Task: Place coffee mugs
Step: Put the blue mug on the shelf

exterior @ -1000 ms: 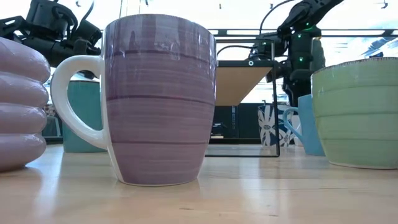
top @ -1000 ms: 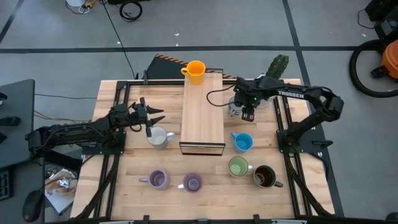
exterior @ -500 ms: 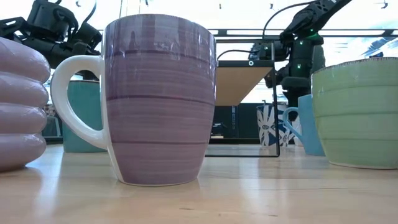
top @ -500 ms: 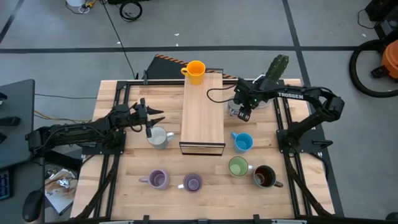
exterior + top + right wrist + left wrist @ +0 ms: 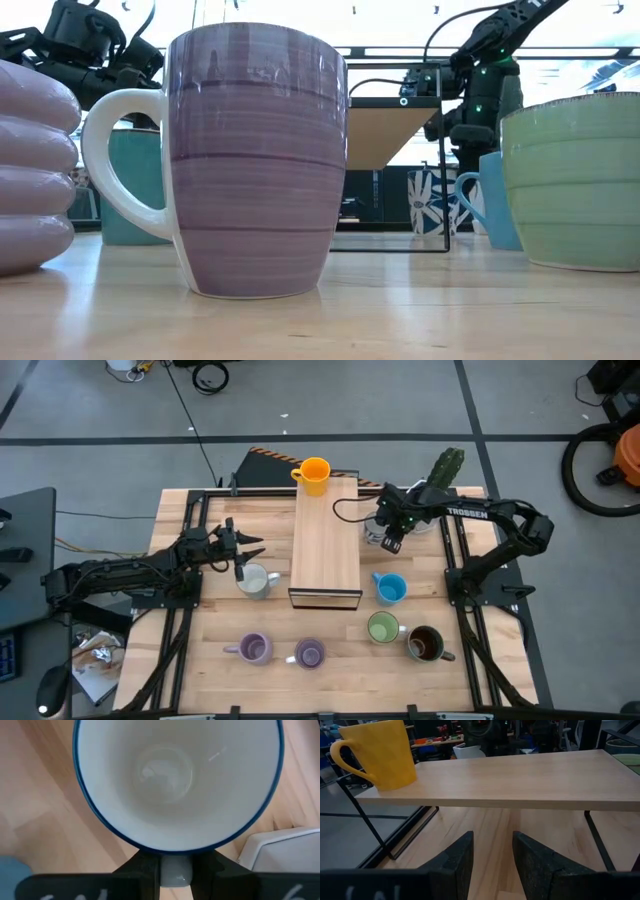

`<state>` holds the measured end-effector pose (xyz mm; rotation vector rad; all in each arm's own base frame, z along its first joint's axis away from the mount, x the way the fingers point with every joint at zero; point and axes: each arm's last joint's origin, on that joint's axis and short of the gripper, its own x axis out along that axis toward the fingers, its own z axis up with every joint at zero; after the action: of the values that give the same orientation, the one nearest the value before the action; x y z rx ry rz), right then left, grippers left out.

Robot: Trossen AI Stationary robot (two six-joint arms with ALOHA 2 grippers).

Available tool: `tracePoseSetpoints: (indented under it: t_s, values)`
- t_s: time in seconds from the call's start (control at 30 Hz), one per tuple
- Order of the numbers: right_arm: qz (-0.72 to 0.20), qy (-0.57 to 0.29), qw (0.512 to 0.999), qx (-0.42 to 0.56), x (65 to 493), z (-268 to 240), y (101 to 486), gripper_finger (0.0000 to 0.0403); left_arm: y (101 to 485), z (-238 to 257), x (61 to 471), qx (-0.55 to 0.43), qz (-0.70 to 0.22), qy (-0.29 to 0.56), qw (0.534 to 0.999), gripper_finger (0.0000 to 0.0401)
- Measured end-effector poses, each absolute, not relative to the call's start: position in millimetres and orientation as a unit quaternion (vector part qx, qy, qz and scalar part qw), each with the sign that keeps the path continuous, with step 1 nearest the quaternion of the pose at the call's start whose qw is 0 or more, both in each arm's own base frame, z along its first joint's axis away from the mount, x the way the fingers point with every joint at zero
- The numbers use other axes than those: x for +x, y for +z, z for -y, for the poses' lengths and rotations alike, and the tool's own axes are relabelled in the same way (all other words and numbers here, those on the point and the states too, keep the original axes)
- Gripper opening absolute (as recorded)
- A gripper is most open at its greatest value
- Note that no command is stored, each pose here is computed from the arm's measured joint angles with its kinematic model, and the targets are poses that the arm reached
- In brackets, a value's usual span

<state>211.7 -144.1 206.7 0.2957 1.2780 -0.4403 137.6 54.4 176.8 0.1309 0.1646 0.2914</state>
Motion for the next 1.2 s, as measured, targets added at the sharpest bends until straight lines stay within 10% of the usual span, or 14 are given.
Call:
tracePoseSetpoints:
  t_s: [1.2]
  values:
    - [-0.595, -0.179, 0.78, 0.077, 210.1, 162.3, 241.2, 0.0072, 176.8, -54.4, 137.6, 0.057, -0.081, 0.145, 0.984, 0.0142]
